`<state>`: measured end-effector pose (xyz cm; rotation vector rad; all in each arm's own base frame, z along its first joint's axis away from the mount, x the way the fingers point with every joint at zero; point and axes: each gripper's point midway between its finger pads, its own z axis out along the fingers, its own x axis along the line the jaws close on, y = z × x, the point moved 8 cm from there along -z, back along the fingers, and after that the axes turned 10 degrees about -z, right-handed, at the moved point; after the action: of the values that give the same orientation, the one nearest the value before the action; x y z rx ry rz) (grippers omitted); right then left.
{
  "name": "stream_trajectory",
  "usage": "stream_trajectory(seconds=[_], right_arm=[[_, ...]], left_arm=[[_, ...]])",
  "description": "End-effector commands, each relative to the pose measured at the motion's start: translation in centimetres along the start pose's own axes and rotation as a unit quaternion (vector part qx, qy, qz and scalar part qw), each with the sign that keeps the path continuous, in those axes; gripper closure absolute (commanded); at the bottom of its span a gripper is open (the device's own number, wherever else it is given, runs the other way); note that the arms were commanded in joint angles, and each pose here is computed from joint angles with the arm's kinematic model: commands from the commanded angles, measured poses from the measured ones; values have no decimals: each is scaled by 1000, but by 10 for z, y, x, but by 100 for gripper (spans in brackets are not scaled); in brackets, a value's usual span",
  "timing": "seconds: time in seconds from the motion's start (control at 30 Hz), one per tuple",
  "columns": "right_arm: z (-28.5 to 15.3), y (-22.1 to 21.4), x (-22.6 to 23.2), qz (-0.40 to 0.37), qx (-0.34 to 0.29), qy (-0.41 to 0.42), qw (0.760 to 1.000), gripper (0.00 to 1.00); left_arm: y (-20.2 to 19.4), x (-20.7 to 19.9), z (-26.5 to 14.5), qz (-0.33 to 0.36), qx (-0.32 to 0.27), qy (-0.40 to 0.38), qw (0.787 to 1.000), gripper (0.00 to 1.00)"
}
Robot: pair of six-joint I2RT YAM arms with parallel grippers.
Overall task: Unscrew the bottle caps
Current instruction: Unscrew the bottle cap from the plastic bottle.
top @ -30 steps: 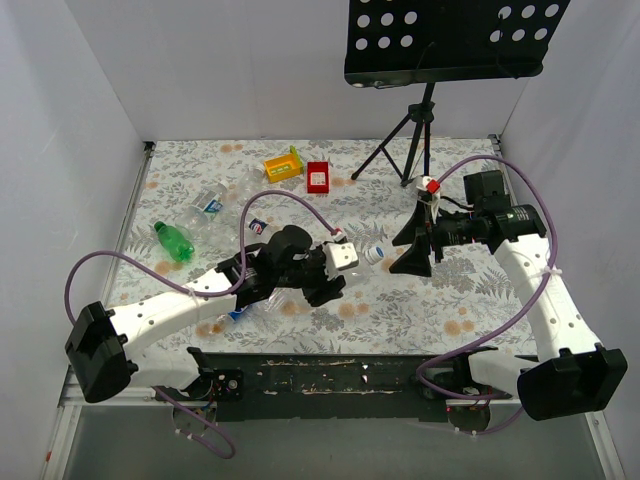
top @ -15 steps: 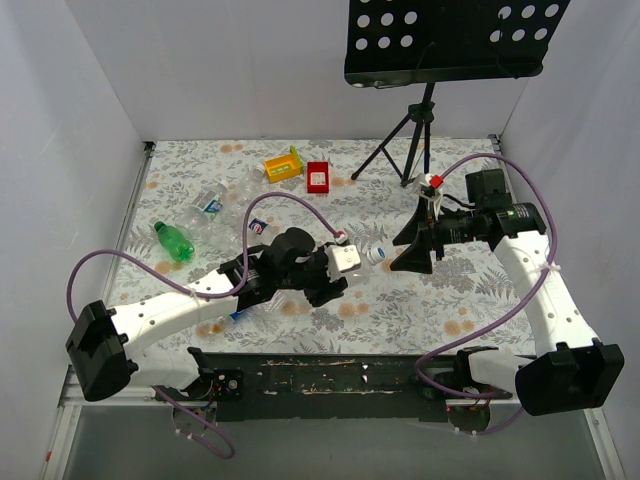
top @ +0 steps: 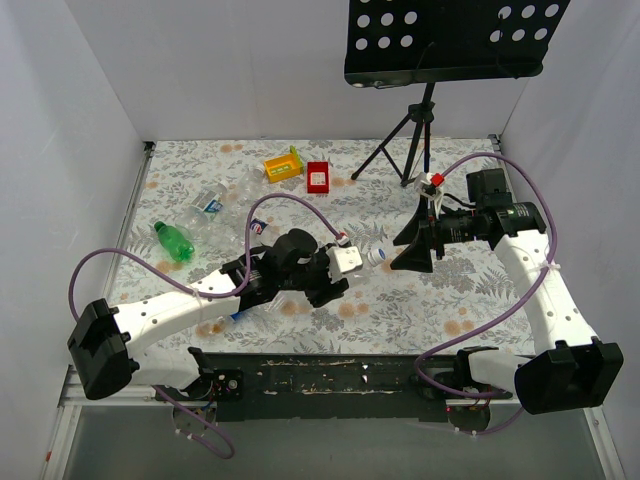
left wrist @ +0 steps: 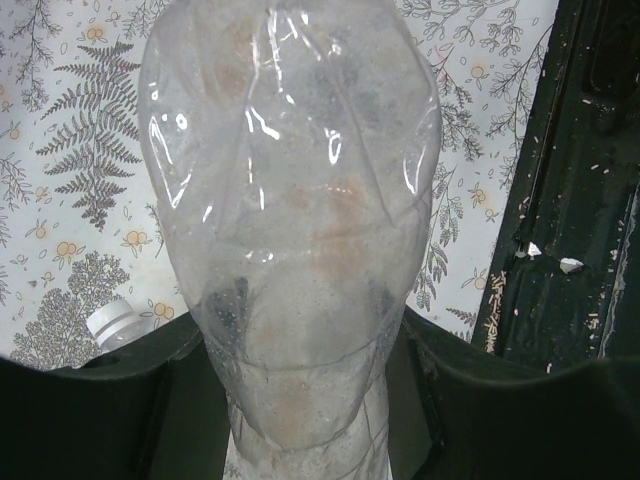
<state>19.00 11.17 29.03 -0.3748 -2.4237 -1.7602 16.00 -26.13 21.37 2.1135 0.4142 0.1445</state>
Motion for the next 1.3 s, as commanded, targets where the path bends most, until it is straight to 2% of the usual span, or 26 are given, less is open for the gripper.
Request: stream_trajectory(seconds=[0.0, 1.27], right_arm=[[0, 4, -2, -5, -14, 7, 1000, 13], [3, -2, -9, 66, -25, 6, 998, 14]], left_arm=[[17, 0, -4, 15, -25, 5, 1000, 96], [14, 1, -1, 27, -12, 24, 999, 97]])
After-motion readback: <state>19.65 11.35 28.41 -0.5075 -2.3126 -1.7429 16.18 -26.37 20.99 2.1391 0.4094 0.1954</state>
